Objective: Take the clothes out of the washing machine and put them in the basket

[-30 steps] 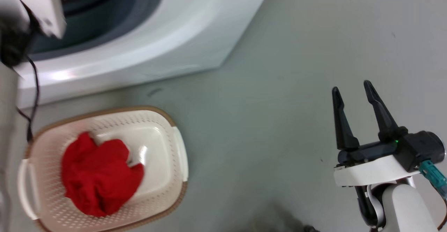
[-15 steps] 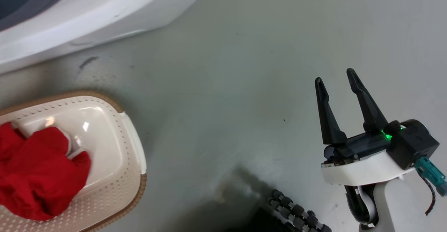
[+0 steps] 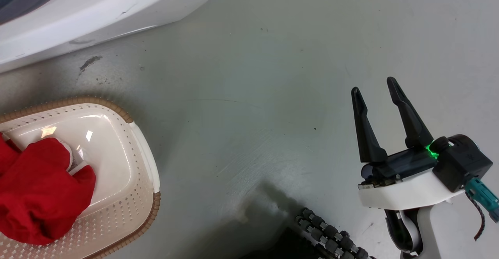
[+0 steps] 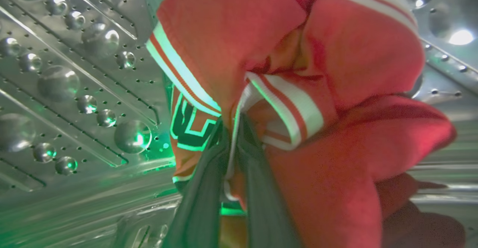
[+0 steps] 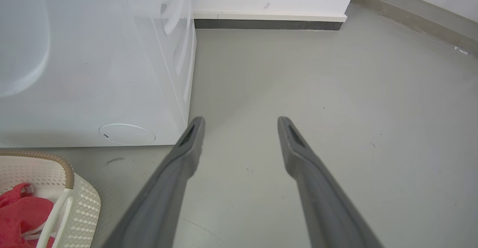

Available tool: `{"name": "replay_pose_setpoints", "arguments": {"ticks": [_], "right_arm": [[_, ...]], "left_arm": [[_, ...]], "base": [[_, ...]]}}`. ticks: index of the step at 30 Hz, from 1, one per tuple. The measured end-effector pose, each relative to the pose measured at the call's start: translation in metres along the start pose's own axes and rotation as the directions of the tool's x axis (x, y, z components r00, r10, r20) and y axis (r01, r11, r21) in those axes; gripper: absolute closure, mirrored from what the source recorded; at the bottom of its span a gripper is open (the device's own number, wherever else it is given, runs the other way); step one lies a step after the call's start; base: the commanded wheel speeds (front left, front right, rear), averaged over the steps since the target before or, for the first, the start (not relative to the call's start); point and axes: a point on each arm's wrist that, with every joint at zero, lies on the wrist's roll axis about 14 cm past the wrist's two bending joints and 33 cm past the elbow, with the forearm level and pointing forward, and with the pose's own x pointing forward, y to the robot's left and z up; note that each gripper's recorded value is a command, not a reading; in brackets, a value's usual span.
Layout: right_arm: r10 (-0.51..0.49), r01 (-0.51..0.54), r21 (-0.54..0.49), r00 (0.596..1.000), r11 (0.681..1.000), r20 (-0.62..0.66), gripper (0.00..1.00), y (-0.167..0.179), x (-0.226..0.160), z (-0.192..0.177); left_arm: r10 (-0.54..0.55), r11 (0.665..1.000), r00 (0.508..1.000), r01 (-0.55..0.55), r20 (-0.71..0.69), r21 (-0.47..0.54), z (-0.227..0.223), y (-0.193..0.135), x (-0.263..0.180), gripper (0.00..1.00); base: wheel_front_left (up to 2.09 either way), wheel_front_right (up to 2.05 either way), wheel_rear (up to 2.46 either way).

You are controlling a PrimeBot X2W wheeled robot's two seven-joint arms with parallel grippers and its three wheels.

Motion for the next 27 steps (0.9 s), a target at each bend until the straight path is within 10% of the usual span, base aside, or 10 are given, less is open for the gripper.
{"name": "replay_pose_setpoints", "arguments": {"ticks": [27], "right_arm": [[0.065, -0.056, -0.049, 0.973, 0.997, 0.222, 0.00, 0.013, 0.003, 0.072]], "left_arm": [[-0.049, 0.995, 0.855, -0.003, 0.516, 0.100, 0.019, -0.013, -0.124, 1.00]], "base": [[0.00, 0.00, 0.00]]}}
